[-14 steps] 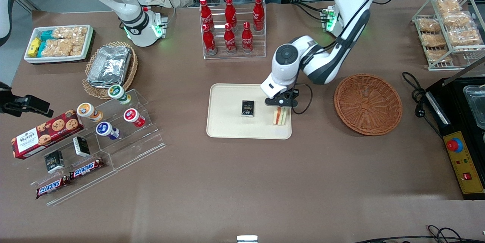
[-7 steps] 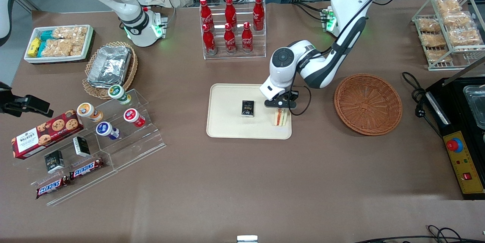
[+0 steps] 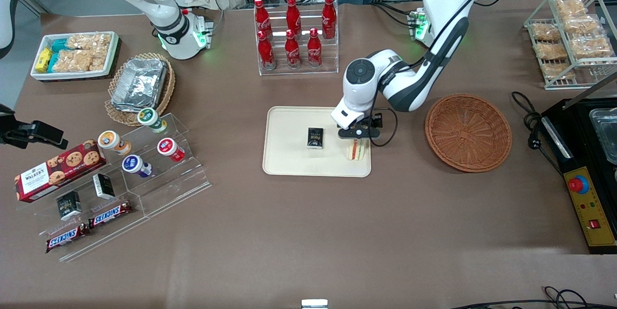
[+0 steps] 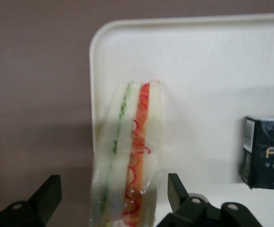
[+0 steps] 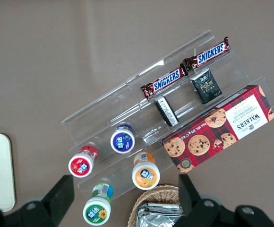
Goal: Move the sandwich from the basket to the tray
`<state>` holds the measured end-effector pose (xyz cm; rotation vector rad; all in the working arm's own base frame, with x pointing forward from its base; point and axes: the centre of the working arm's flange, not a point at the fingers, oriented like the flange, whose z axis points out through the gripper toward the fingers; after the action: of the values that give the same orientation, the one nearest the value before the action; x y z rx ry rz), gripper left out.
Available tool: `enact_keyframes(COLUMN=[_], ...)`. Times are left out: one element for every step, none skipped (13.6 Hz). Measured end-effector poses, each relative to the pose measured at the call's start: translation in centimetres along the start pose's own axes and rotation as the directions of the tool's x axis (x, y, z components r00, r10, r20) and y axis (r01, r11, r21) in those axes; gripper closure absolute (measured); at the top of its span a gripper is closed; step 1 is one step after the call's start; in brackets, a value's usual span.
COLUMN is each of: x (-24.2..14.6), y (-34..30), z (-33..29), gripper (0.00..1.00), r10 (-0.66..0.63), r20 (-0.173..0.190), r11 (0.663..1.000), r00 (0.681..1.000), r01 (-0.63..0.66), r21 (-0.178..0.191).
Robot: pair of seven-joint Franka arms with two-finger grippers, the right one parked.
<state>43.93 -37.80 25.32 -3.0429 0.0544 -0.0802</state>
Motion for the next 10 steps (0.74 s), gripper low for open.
enact_keyframes(x=[0.7, 1.3, 1.9, 2.5, 3.1, 4.0, 5.2, 6.7, 8.2, 9.7], y=[-0.3, -0.8, -1.6, -2.9, -4.4, -6.2, -8.2, -10.2, -12.6, -15.2], z=[-2.2, -4.8, -7.1, -9.3, -11.3, -13.3, -15.2, -17.1, -19.2, -21.0], gripper=[0.0, 0.0, 0.0, 0.0, 0.0, 0.0, 0.0, 0.0, 0.0, 0.0], r10=[-0.026, -0.054, -0.069, -0.065, -0.045, -0.028, -0.018, -0.016, -0.019, -0.022], r20=[-0.015, -0.028, -0.027, -0.005, 0.035, 0.08, 0.116, 0.141, 0.16, 0.175], r11=[1.0, 0.999, 0.998, 0.998, 0.999, 1.0, 1.0, 1.0, 0.999, 0.999], r00=[1.0, 0.998, 0.997, 0.998, 0.998, 0.996, 0.993, 0.99, 0.987, 0.984], r01=[0.026, 0.054, 0.069, 0.065, 0.045, 0.028, 0.017, 0.017, 0.023, 0.029], r21=[0.0, -0.007, -0.007, -0.004, -0.001, 0.003, 0.003, -0.007, -0.022, -0.04])
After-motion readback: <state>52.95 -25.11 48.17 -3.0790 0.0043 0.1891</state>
